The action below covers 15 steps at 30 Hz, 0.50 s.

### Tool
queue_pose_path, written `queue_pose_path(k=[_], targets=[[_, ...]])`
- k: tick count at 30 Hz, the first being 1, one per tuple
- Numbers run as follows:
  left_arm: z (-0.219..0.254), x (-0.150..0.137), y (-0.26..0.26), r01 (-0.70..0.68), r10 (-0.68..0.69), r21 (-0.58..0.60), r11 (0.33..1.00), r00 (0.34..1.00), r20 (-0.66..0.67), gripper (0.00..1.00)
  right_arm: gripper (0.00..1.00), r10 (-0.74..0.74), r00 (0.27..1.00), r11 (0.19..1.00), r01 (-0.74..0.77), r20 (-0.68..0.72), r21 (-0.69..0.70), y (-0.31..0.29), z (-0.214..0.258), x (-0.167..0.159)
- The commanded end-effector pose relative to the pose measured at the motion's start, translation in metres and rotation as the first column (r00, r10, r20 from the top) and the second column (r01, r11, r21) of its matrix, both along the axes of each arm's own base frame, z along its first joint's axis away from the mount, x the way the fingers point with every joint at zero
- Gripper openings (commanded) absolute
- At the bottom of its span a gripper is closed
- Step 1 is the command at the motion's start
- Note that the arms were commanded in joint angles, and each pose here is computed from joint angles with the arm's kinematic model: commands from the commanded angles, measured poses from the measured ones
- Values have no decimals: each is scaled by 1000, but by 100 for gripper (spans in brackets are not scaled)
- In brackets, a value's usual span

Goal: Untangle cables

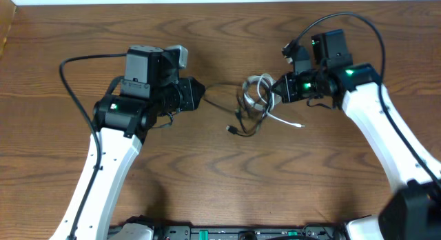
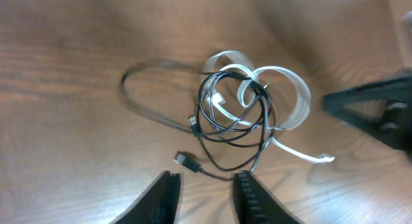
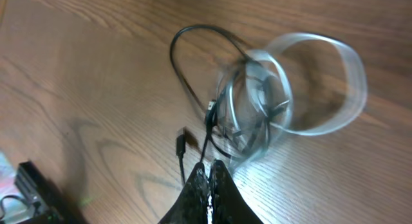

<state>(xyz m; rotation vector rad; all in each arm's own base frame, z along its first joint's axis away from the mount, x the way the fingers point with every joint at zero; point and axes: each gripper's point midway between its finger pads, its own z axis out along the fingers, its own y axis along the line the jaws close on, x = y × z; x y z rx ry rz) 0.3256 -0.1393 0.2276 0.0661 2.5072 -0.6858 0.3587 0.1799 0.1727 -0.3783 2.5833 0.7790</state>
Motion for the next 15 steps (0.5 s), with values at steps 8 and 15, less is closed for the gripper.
queue_pose_path(k=[8,15], targets=[[-31,-5,-41,220,-224,-61,974,972,-75,58,1,8,1000,1000,-8,-7,-21,1,16,-22],[-65,11,-70,268,-275,-72,961,955,-109,72,1,-50,998,999,49,-30,-12,-6,16,-18]])
